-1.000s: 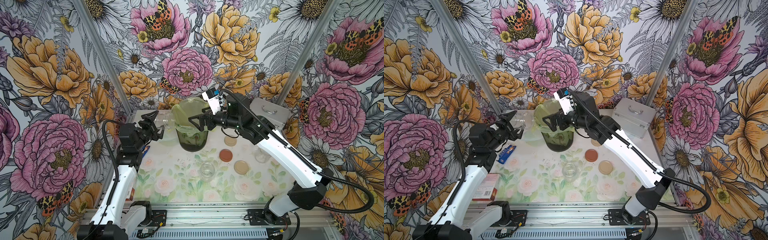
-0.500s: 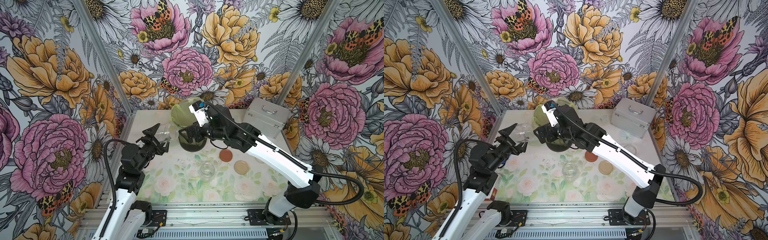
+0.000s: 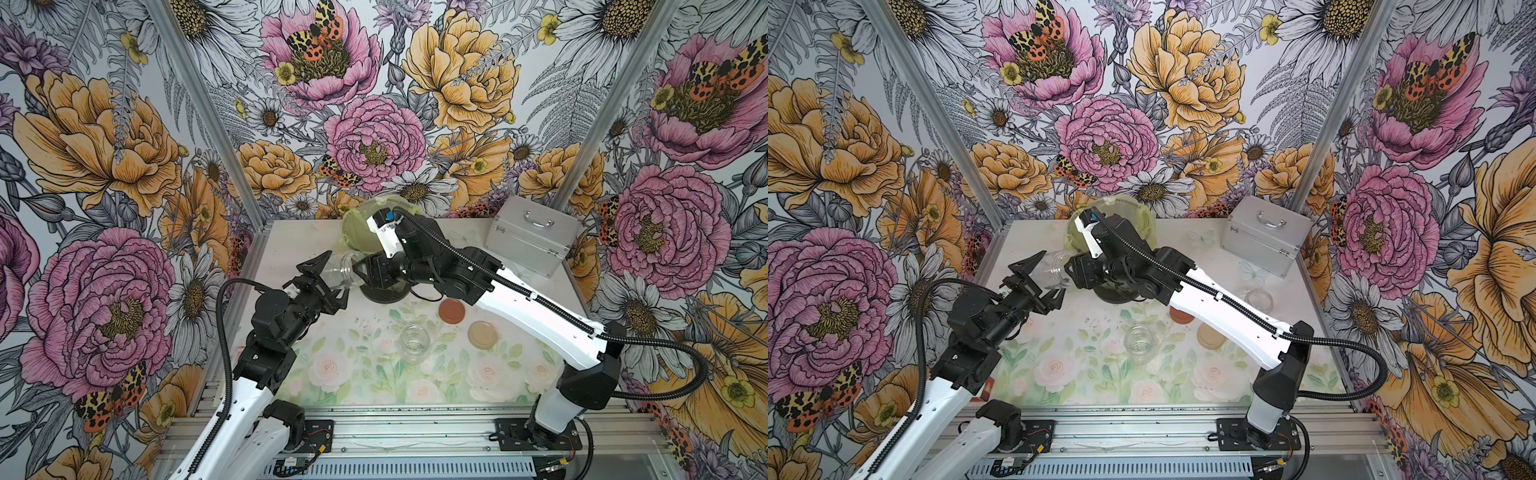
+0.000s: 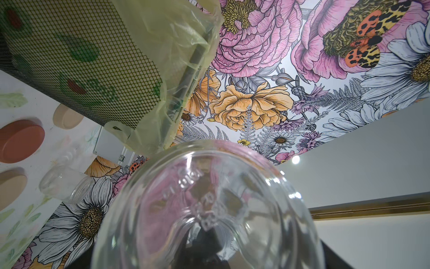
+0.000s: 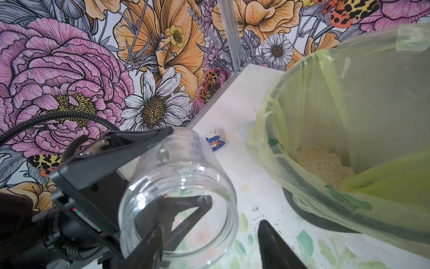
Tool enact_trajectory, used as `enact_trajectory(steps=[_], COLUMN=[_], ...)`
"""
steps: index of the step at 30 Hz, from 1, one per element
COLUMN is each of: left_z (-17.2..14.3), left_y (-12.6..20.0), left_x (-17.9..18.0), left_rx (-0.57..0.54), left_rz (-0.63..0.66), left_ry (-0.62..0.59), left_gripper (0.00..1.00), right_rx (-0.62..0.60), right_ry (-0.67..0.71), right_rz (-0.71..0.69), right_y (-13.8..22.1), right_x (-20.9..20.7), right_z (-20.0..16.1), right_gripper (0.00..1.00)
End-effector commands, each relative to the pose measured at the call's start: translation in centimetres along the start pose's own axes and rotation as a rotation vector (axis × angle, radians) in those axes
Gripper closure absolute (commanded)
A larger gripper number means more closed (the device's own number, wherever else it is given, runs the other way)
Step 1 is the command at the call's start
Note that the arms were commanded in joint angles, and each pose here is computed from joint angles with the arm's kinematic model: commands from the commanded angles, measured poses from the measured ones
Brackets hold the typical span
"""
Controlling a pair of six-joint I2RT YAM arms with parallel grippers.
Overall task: Empty moldy rice from jars
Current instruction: Place the jar at the center of the board.
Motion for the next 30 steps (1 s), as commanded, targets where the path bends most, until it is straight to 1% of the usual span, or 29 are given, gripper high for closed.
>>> enact_trajectory(steps=[1, 4, 8, 10, 15, 16, 17, 19, 21, 22, 26, 30], left_z=[-1.9, -2.3, -2.6, -2.7, -2.9, -3.0, -3.1, -3.1, -3.2, -3.1, -3.1, -3.2], left_y=[-0.1, -0.5, -0.5, -0.6, -0.6, -0.6, -0.6, -0.5, -0.3, -0.2, 0.0, 0.2], left_x=[-2.1, -2.1, -2.2, -2.3, -2.3, -2.4, -2.4, -2.4, -2.4, -2.4, -2.3, -2.3], left_rx=[0.063, 0.079, 0.087, 0.09, 0.105, 0.11, 0.115, 0.118, 0.119, 0.119, 0.124, 0.128], left_rz=[-0.095, -0.093, -0.099, -0.104, -0.104, -0.107, -0.106, -0.108, -0.108, -0.108, -0.103, -0.106], left_ry=[-0.022, -0.025, -0.029, -0.027, -0.022, -0.02, -0.018, -0.018, -0.017, -0.016, -0.016, -0.011], left_gripper=[1.0, 1.0, 1.0, 1.0, 1.0, 1.0, 1.0, 1.0, 1.0, 1.0, 1.0, 1.0], right_rx=[-0.001, 0.0, 0.006, 0.011, 0.015, 0.015, 0.014, 0.011, 0.005, 0.0, -0.012, -0.002], right_ry=[0.001, 0.005, 0.019, 0.025, 0.033, 0.031, 0.031, 0.039, 0.041, 0.041, 0.032, 0.014], right_rz=[0.057, 0.061, 0.055, 0.051, 0.056, 0.061, 0.062, 0.072, 0.068, 0.067, 0.049, 0.068], right_y=[-0.8, -1.2, -1.4, -1.5, -1.8, -1.8, -1.7, -1.6, -1.2, -1.0, -0.3, 0.0], right_x=[1.1, 1.3, 1.1, 1.0, 0.8, 0.7, 0.6, 0.6, 0.4, 0.4, -0.4, -1.3], right_z=[0.5, 0.6, 0.4, 0.2, 0.2, 0.2, 0.2, 0.4, 0.5, 0.6, 0.9, 0.8], right_gripper=[0.36, 0.37, 0.41, 0.46, 0.63, 0.64, 0.62, 0.5, 0.43, 0.42, 0.41, 0.37])
Point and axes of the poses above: each gripper's point midway between its finger pads, its own y axis back along the fingers, its own x axis along the line the jaws close on, z = x × y, the point moved 8 cm from there along y, back along the fingers, and after that the axes turned 6 degrees about y, right-handed, at the moved point
